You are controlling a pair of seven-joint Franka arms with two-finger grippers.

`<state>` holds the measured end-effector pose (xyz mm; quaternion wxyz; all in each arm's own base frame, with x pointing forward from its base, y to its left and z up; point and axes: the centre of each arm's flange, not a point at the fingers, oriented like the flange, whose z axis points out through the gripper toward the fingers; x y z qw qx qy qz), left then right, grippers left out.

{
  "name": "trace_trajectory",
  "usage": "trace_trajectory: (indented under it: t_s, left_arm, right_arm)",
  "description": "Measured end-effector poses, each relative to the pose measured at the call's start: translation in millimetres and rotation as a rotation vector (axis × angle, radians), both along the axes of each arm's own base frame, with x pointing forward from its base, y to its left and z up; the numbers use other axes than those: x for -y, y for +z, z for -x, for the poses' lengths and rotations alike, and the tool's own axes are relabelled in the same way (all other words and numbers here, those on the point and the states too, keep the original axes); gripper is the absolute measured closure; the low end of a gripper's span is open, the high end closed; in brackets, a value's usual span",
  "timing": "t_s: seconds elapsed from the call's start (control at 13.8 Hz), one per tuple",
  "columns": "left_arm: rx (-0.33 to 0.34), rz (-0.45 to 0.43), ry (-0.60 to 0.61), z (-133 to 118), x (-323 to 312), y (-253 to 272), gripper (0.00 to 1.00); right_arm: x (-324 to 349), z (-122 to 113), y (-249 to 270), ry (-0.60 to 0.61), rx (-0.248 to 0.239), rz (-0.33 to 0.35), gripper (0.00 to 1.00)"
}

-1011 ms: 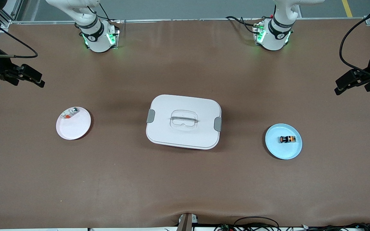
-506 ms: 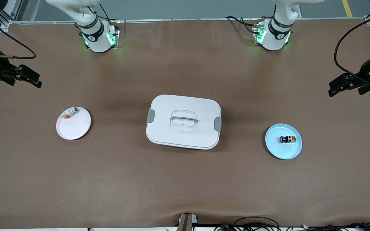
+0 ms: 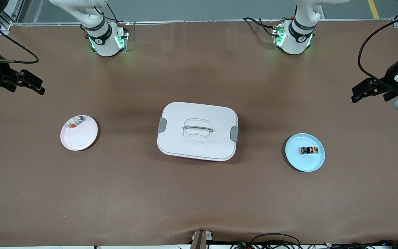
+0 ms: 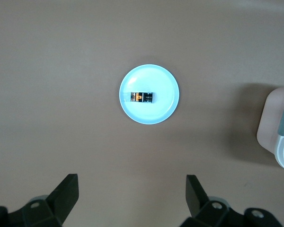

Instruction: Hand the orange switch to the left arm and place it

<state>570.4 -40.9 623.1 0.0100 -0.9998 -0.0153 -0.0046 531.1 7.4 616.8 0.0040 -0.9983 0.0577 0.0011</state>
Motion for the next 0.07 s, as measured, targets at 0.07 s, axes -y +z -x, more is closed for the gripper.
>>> trace_trajectory:
  t_s: [0.07]
  left_arm:
    - [0.000,0.000,-0.004,0.2,2.3,0.0,0.00]
  right_arm:
    - [-0.1,0.0,0.0,0.000,0.000,0.000,0.00]
